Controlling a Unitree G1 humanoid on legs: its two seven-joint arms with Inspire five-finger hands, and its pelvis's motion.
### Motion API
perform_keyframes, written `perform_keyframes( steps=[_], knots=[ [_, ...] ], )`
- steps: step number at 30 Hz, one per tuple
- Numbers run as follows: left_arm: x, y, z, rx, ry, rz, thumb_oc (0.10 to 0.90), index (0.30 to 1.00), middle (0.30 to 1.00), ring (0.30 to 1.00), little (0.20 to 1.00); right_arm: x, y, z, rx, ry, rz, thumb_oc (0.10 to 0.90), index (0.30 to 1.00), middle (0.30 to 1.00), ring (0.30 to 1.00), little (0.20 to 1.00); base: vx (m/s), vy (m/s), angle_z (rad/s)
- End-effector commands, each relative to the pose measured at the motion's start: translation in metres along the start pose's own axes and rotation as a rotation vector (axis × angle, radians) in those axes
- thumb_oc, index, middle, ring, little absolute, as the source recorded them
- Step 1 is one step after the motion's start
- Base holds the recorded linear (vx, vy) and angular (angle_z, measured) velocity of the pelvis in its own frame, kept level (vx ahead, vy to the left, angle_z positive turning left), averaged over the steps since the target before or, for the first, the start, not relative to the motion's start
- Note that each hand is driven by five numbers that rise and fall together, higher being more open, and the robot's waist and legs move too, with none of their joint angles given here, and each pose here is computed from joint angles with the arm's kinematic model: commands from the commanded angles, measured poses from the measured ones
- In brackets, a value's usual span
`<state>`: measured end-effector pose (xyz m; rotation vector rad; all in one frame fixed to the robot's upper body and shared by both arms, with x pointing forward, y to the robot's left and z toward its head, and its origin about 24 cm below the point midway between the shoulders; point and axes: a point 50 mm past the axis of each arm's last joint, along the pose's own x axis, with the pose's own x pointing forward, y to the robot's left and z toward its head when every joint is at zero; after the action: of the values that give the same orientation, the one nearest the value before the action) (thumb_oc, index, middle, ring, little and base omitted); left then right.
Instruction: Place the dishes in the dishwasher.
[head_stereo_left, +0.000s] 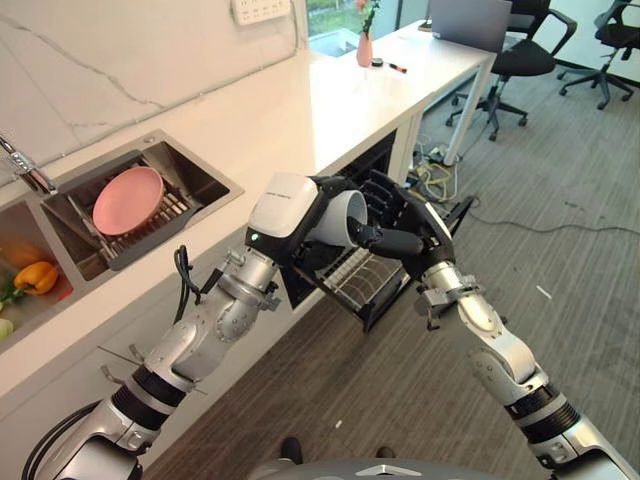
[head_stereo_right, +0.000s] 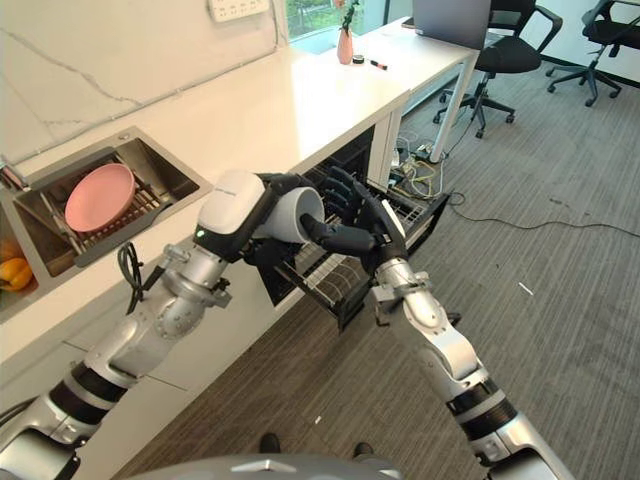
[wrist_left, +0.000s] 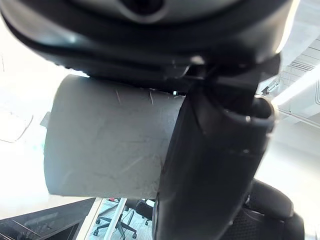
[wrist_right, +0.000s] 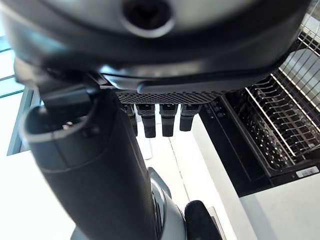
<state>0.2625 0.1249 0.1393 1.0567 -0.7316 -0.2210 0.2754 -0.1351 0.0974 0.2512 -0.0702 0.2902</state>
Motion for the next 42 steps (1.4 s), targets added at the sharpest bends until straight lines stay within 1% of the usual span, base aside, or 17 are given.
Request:
perform_keyframes(
  steps=[1, 3, 4, 8, 11, 13, 14, 15, 19, 26, 27, 34, 40, 42],
  knots=[
    [0.047, 0.039, 0.066, -0.103, -0.396, 0.184, 0.4, 0.3, 0.3, 0.3, 0.3, 0.03, 0.031, 0.052, 0.039, -0.218, 0.154, 0.8, 0.9, 0.9, 0.9, 0.9, 0.0, 0.0, 0.0],
    [0.047, 0.038, 0.068, -0.112, -0.406, 0.177, 0.4, 0.3, 0.3, 0.3, 0.3, 0.032, 0.034, 0.053, 0.054, -0.22, 0.164, 0.8, 0.9, 0.9, 0.9, 0.9, 0.0, 0.0, 0.0],
    [0.049, 0.033, 0.076, -0.143, -0.432, 0.154, 0.4, 0.3, 0.3, 0.3, 0.3, 0.037, 0.041, 0.051, 0.104, -0.204, 0.18, 0.8, 0.9, 0.9, 0.9, 0.9, 0.0, 0.0, 0.0],
    [0.052, 0.029, 0.085, -0.162, -0.476, 0.115, 0.4, 0.3, 0.3, 0.3, 0.3, 0.046, 0.052, 0.051, 0.133, -0.182, 0.208, 0.8, 0.9, 0.9, 0.9, 0.9, 0.0, 0.0, 0.0],
    [0.054, 0.032, 0.089, -0.164, -0.501, 0.113, 0.4, 0.3, 0.3, 0.3, 0.3, 0.051, 0.055, 0.054, 0.132, -0.188, 0.216, 0.8, 0.9, 0.9, 0.9, 0.9, 0.0, 0.0, 0.0],
    [0.058, 0.037, 0.097, -0.175, -0.539, 0.128, 0.4, 0.3, 0.3, 0.3, 0.3, 0.056, 0.064, 0.054, 0.157, -0.177, 0.239, 0.8, 0.9, 0.9, 0.9, 0.9, 0.0, 0.0, 0.0],
    [0.06, 0.04, 0.098, -0.175, -0.549, 0.136, 0.4, 0.3, 0.3, 0.3, 0.3, 0.056, 0.065, 0.053, 0.163, -0.173, 0.243, 0.596, 0.594, 0.594, 0.594, 0.594, 0.0, 0.0, 0.0],
    [0.062, 0.045, 0.1, -0.172, -0.557, 0.151, 0.4, 0.3, 0.3, 0.3, 0.3, 0.057, 0.066, 0.051, 0.177, -0.163, 0.239, 0.405, 0.307, 0.307, 0.307, 0.307, 0.0, 0.0, 0.0],
    [0.063, 0.058, 0.101, -0.163, -0.574, 0.197, 0.4, 0.3, 0.3, 0.3, 0.3, 0.055, 0.063, 0.043, 0.223, -0.134, 0.222, 0.4, 0.3, 0.3, 0.3, 0.3, 0.0, 0.0, 0.0],
    [0.057, 0.067, 0.091, -0.166, -0.532, 0.249, 0.4, 0.3, 0.3, 0.3, 0.3, 0.048, 0.054, 0.034, 0.273, -0.124, 0.174, 0.4, 0.3, 0.3, 0.3, 0.3, 0.0, 0.003, 0.06],
    [0.052, 0.068, 0.083, -0.166, -0.49, 0.27, 0.8, 0.9, 0.9, 0.9, 0.9, 0.045, 0.05, 0.034, 0.28, -0.135, 0.157, 0.4, 0.3, 0.3, 0.3, 0.3, 0.0, 0.001, 0.07],
    [0.043, 0.067, 0.061, -0.121, -0.377, 0.322, 0.8, 0.9, 0.9, 0.9, 0.9, 0.037, 0.037, 0.031, 0.317, -0.164, 0.088, 0.4, 0.3, 0.3, 0.3, 0.3, 0.0, 0.0, 0.0],
    [0.019, 0.071, 0.019, -0.033, -0.159, 0.409, 0.8, 0.9, 0.9, 0.9, 0.9, 0.022, 0.011, 0.024, 0.416, -0.205, -0.056, 0.4, 0.3, 0.3, 0.3, 0.3, 0.0, -0.001, 0.01],
    [0.015, 0.068, 0.017, -0.039, -0.123, 0.433, 0.8, 0.9, 0.9, 0.9, 0.9, 0.018, 0.002, 0.022, 0.427, -0.217, -0.109, 0.4, 0.3, 0.3, 0.3, 0.3, 0.01, -0.01, 0.05]
  ],
)
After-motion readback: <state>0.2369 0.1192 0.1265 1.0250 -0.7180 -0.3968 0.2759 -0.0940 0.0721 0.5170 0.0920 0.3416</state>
